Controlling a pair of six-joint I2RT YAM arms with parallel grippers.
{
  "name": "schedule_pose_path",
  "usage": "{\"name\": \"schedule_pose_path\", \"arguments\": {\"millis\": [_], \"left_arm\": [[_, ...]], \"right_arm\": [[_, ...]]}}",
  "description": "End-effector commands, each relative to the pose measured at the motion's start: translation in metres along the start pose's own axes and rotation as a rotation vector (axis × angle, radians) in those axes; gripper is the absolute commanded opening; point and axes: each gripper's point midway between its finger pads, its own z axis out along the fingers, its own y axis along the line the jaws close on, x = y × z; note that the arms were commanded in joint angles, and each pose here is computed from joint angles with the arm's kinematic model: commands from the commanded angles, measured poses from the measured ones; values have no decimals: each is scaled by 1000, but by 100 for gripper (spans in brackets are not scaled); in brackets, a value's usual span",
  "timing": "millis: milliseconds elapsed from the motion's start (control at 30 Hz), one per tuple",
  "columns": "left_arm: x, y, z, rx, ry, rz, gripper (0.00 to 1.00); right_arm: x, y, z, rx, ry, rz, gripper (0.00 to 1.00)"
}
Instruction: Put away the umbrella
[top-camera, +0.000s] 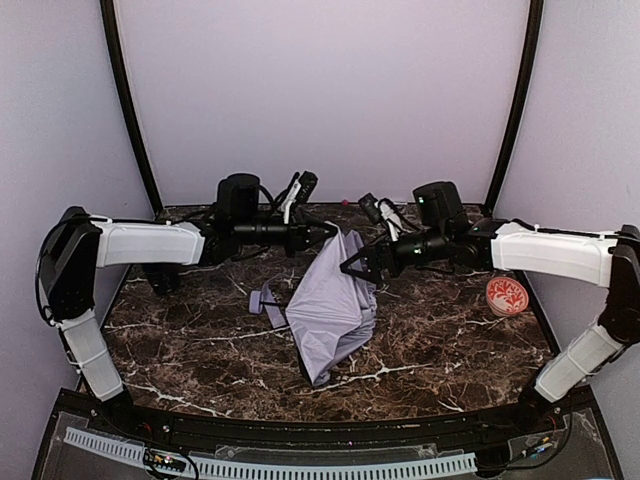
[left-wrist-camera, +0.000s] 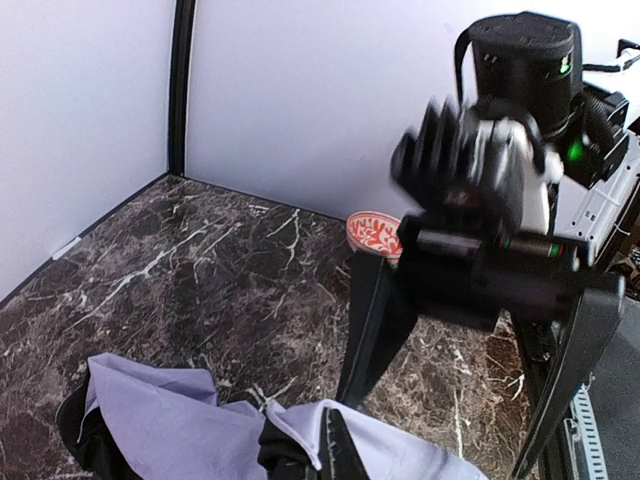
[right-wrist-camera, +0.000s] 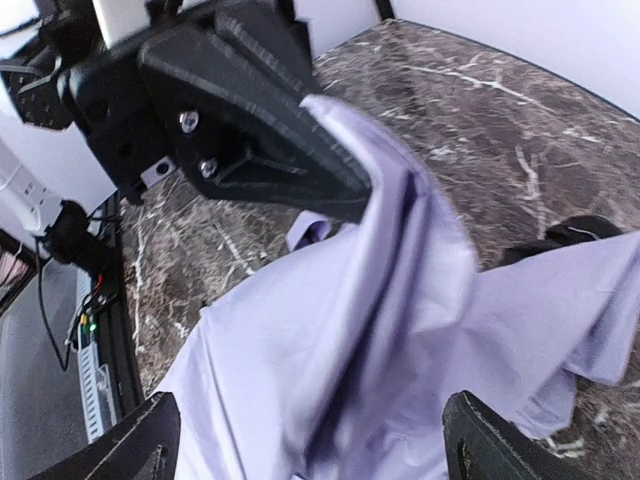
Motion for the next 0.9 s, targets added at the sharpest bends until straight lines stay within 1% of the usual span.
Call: {"name": "schedule_pose_path", "arguments": {"millis": [0, 67, 100, 133, 200, 300, 333, 400, 433, 467, 567, 633, 700, 767, 867], "left_arm": [[-39, -32, -12, 51, -94, 86, 0], [-45, -37, -16, 59, -113, 90, 0], [-47, -39, -18, 63, -119, 91, 0], [-49, -41, -20, 65, -122, 95, 0], [-53, -44, -23, 67, -129, 99, 0], [-55, -42, -26, 35, -127, 105, 0], [-55, -40, -28, 11, -117, 105, 2], [-56, -34, -33, -45, -87, 109, 33], [-55, -33, -38, -74, -68, 112, 45], [-56, -32, -44, -110, -55, 126, 49], [-51, -31, -69, -256, -10, 137, 54], [-49, -41, -84, -342, 12, 163, 58], [-45, -55, -97, -396, 23, 164, 61], [-30, -66, -101, -407, 51, 92, 63], [9, -78, -98, -398, 116, -41, 71]], "right_arm": [[3, 23, 27, -121, 15, -1, 86], [2, 22, 29, -121, 14, 11, 82], [1, 23, 30, -129, 9, 14, 76], [0, 26, 30, -141, 3, 16, 65], [-2, 32, 30, -164, -5, 11, 38], [-4, 43, 28, -217, -4, -2, 8], [-7, 46, 24, -227, -12, -8, 0], [-14, 47, 17, -213, -31, -14, 0], [-18, 45, 14, -193, -42, -9, 0], [-23, 42, 11, -172, -56, -1, 0], [-42, 24, 6, -68, -99, 73, 0], [-55, 4, 3, 34, -128, 160, 0], [-69, -8, 0, 85, -175, 234, 0], [-80, -12, -1, 97, -227, 296, 0], [-101, -18, -7, 129, -301, 361, 0]]}}
